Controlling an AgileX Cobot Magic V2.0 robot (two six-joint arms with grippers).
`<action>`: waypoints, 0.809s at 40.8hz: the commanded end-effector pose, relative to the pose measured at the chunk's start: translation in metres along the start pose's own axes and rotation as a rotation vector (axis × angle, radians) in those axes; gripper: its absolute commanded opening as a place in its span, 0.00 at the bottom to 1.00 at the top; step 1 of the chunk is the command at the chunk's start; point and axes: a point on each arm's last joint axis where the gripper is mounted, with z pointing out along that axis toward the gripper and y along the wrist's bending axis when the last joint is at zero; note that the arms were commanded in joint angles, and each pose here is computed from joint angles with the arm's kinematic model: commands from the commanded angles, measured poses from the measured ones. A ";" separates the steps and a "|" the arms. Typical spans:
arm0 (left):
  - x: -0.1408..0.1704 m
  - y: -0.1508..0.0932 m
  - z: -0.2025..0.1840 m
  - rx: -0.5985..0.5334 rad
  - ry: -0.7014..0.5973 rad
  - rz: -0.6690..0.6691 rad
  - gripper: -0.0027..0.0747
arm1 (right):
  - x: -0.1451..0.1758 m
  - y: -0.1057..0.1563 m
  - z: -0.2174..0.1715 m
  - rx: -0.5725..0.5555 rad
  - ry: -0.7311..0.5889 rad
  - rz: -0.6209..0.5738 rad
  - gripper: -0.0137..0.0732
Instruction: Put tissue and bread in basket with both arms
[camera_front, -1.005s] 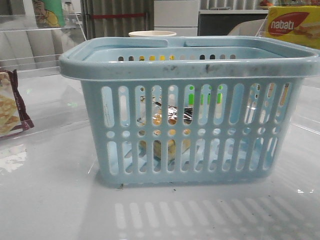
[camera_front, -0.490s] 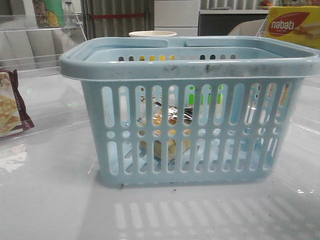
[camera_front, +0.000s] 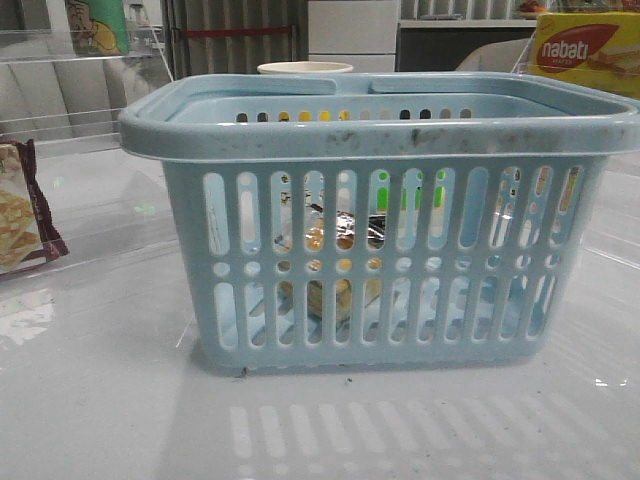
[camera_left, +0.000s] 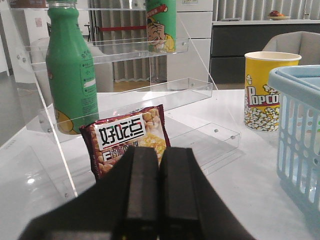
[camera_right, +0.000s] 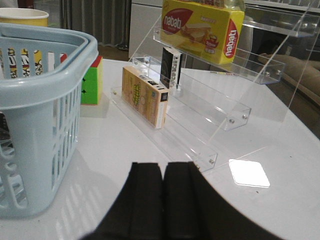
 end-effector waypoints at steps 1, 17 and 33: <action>-0.010 0.000 -0.002 0.003 -0.109 -0.009 0.15 | -0.009 -0.001 -0.002 0.015 -0.161 -0.001 0.22; -0.009 0.000 -0.002 0.003 -0.106 -0.009 0.15 | -0.011 -0.001 -0.002 0.016 -0.184 0.016 0.22; -0.009 0.000 -0.002 0.003 -0.106 -0.009 0.15 | -0.016 -0.001 -0.003 0.007 -0.238 0.086 0.22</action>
